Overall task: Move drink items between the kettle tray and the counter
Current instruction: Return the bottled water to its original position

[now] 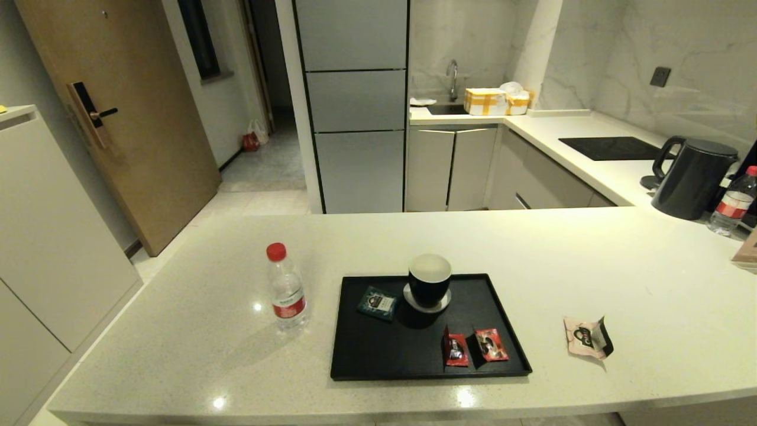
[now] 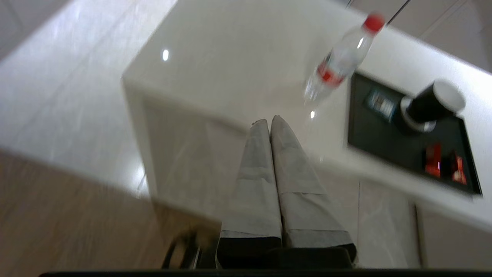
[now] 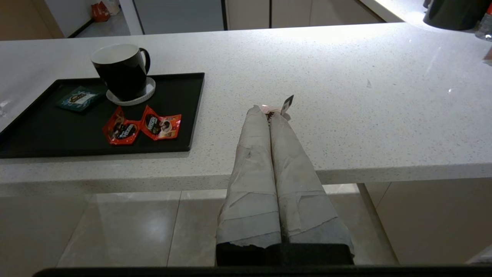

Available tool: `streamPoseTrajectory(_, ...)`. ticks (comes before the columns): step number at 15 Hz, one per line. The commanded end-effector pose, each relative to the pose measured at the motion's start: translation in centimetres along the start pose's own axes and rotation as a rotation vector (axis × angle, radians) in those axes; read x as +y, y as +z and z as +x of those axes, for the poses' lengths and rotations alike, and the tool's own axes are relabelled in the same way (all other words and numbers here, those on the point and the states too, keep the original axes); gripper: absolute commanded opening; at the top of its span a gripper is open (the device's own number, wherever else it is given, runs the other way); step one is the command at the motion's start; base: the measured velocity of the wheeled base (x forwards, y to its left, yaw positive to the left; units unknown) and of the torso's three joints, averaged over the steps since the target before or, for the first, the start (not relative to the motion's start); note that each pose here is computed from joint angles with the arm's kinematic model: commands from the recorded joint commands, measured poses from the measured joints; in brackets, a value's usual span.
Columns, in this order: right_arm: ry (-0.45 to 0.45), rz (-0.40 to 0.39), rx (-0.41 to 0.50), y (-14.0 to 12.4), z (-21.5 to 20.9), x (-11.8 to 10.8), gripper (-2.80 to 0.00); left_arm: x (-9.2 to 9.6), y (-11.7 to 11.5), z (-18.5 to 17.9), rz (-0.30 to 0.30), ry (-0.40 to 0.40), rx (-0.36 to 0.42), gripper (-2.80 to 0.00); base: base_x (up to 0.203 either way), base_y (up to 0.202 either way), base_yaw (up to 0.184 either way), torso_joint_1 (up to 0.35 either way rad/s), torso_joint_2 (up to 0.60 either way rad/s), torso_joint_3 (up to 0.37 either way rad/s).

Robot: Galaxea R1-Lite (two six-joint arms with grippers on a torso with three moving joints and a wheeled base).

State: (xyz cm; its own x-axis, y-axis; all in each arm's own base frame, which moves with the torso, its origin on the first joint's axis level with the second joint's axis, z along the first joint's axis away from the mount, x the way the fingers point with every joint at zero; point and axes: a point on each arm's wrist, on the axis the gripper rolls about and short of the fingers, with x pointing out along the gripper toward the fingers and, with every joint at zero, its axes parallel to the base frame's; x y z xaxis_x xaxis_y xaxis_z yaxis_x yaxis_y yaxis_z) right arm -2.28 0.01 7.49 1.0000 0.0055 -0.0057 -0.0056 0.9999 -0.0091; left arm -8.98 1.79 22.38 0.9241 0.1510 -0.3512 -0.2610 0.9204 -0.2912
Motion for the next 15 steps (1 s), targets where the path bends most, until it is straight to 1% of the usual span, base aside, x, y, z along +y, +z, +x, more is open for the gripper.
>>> streamPoseTrajectory(1, 0.001, 0.000, 0.003, 0.0, 0.0, 0.0, -2.80, 0.3, -1.8, -2.7, 0.066, 0.000, -0.038, -2.80, 0.000, 0.000, 0.000, 0.000, 0.00, 0.000)
streamPoseTrajectory(2, 0.001, 0.000, 0.002, 0.0, 0.0, 0.0, -2.80, 0.6, -3.3, -2.6, 0.094, -0.025, -0.043, -2.80, 0.000, 0.000, 0.000, 0.000, 0.00, 0.000)
streamPoseTrajectory(3, 0.001, 0.000, 0.003, 0.0, 0.0, 0.0, -2.80, 1.3, -5.3, -2.7, 0.117, -0.060, -0.073, -2.80, 0.000, 0.000, 0.000, 0.000, 0.00, 0.000)
streamPoseTrajectory(4, 0.001, 0.000, 0.003, 0.0, 0.0, 0.0, -2.80, 1.8, -6.9, -2.7, 0.127, -0.084, -0.109, -2.80, 0.000, 0.000, 0.000, 0.000, 0.00, 0.000)
streamPoseTrajectory(5, 0.001, 0.000, 0.003, 0.0, 0.0, 0.0, -2.80, 2.0, -8.0, -2.3, 0.140, -0.099, -0.119, -2.80, 0.000, 0.000, 0.000, 0.000, 0.00, 0.000)
streamPoseTrajectory(6, 0.001, 0.000, 0.003, 0.0, 0.0, 0.0, -2.80, 1.9, -8.3, -1.3, 0.152, -0.106, -0.114, -2.80, 0.000, 0.000, 0.000, 0.000, 0.00, 0.000)
streamPoseTrajectory(7, 0.001, 0.000, 0.003, 0.0, 0.0, 0.0, -2.80, 1.5, -8.2, 0.4, 0.158, -0.116, -0.134, -2.80, 0.000, 0.000, 0.000, 0.000, 0.00, 0.000)
streamPoseTrajectory(8, 0.001, 0.000, 0.002, 0.0, 0.0, 0.0, -2.80, 1.1, -8.3, 2.9, 0.168, -0.130, -0.180, -2.80, 0.000, 0.000, 0.000, 0.000, 0.00, 0.000)
streamPoseTrajectory(10, 0.001, 0.000, 0.002, 0.0, 0.0, 0.0, -2.80, 0.8, -9.7, 7.8, 0.234, -0.147, -0.271, -2.80, 0.000, 0.000, 0.000, 0.000, 0.00, 0.000)
streamPoseTrajectory(11, 0.001, 0.000, 0.003, 0.0, 0.0, 0.0, -2.80, 0.8, -10.5, 9.4, 0.273, -0.159, -0.332, -2.80, 0.000, 0.000, 0.000, 0.000, 0.00, 0.000)
streamPoseTrajectory(12, 0.001, 0.000, 0.003, 0.0, 0.0, 0.0, -2.80, 0.9, -11.2, 10.5, 0.292, -0.172, -0.369, -2.80, 0.000, 0.000, 0.000, 0.000, 0.00, 0.000)
streamPoseTrajectory(13, 0.001, 0.000, 0.002, 0.0, 0.0, 0.0, -2.80, 1.0, -11.8, 11.1, 0.321, -0.189, -0.364, -2.80, 0.000, 0.000, 0.000, 0.000, 0.00, 0.000)
streamPoseTrajectory(14, 0.001, 0.000, 0.003, 0.0, 0.0, 0.0, -2.80, 1.0, -12.1, 11.2, 0.351, -0.209, -0.339, -2.80, 0.000, 0.000, 0.000, 0.000, 0.00, 0.000)
streamPoseTrajectory(15, 0.001, 0.000, 0.002, 0.0, 0.0, 0.0, -2.80, 0.9, -12.0, 11.1, 0.360, -0.220, -0.335, -2.80, 0.000, 0.000, 0.000, 0.000, 0.00, 0.000)
